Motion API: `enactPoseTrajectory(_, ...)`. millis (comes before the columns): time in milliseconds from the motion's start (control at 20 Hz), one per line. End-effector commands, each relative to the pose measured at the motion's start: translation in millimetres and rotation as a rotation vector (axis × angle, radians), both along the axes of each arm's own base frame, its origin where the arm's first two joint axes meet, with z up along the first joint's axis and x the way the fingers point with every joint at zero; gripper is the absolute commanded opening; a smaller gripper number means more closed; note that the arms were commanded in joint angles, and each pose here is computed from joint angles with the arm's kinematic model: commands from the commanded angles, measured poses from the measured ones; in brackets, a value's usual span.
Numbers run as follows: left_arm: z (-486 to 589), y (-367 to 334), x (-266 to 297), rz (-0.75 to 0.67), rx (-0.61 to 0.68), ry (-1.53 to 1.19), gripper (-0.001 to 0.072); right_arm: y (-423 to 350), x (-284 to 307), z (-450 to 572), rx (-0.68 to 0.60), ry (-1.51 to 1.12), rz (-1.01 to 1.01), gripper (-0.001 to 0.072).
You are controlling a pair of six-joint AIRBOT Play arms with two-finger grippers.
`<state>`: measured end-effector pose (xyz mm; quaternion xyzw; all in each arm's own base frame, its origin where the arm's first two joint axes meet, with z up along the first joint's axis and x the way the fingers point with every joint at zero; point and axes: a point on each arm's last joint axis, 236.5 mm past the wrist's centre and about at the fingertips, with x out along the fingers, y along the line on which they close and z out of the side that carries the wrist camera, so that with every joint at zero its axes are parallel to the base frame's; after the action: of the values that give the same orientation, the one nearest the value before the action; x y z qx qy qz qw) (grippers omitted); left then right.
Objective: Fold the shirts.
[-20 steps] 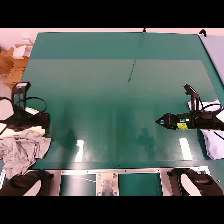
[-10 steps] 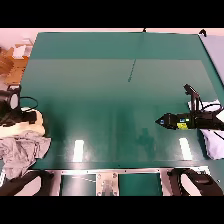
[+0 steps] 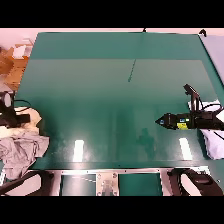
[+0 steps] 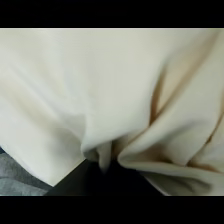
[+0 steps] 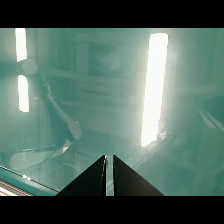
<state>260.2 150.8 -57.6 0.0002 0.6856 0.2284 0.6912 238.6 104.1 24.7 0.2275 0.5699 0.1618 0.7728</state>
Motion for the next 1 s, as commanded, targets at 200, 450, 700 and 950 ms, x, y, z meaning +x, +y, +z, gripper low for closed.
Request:
enactPoseTrajectory(200, 183.4, -109.3, 123.7, -0.176, -0.212, -0.524, 0.0023, 0.0, -0.2, 0.0, 0.000, 0.000, 0.000, 0.0073)
enactPoseTrajectory(450, 313.9, -313.2, 129.0, -0.560, -0.602, -0.826, 0.0023, 0.1, -0.2, 0.1, 0.001, 0.000, 0.000, 0.0073)
enactPoseTrajectory(700, 299.5, -440.6, 98.0, -0.798, -0.755, -0.783, 0.0024, 0.1, -0.2, 0.1, 0.001, 0.000, 0.000, 0.0073)
enactPoseTrajectory(950, 198.5, -494.2, 107.8, -0.829, -0.753, -0.551, 0.0025, 0.1, -0.2, 0.0, 0.001, 0.000, 0.000, 0.0073)
